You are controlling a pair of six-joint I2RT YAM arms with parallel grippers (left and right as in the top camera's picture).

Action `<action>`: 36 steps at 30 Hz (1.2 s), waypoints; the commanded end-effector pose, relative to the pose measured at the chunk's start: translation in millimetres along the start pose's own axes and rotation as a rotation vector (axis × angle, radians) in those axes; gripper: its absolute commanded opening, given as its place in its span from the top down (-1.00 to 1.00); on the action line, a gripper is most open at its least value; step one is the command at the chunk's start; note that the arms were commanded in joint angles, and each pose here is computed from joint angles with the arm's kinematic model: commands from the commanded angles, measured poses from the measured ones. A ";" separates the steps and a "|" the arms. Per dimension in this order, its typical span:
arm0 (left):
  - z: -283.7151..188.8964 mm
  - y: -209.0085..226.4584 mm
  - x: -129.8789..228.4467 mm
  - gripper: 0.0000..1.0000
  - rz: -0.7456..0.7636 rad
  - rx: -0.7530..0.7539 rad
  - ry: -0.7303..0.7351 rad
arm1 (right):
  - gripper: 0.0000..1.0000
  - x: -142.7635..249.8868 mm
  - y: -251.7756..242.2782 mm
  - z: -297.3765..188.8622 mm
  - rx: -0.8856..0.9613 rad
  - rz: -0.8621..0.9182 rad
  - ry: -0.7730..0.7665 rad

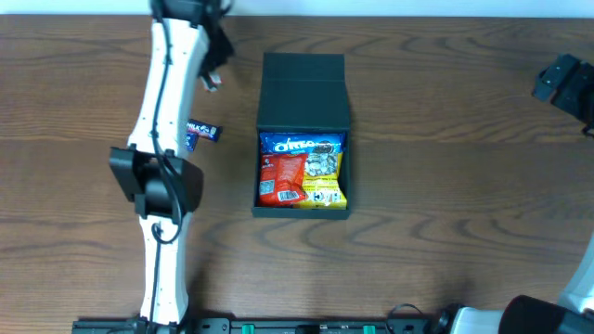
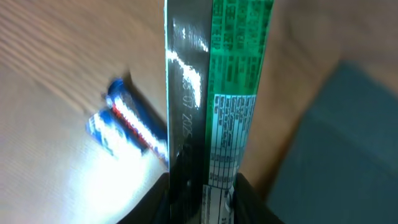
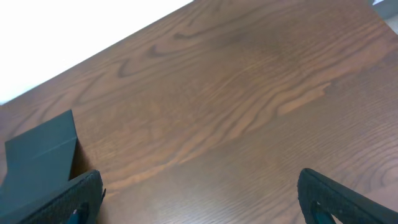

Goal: Pack container
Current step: 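Carry the green candy bar into the box and release it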

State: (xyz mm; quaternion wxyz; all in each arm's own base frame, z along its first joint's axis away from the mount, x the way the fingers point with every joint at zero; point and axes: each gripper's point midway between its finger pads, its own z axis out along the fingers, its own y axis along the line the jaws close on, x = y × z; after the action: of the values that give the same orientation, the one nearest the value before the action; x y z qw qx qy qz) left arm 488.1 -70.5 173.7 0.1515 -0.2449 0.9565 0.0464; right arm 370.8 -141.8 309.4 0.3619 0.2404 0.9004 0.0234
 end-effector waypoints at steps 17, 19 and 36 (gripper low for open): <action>-86.6 -79.3 164.2 0.88 0.511 0.144 0.196 | -0.98 3.5 -4.3 -5.3 0.008 -0.064 0.014; -90.5 -68.5 167.2 0.88 0.508 0.135 0.214 | -0.98 3.6 -4.3 -5.4 0.008 -0.064 0.014; -40.9 -38.9 221.6 0.68 0.549 0.219 0.122 | -0.99 11.8 -2.7 -5.6 -0.002 -0.059 0.048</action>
State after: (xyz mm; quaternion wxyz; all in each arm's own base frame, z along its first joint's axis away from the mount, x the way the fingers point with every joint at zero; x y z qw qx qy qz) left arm 312.7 -207.6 147.4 0.0959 0.0246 0.9948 -0.0231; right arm 360.4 -139.3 300.3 0.3362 0.2227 0.9148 0.0193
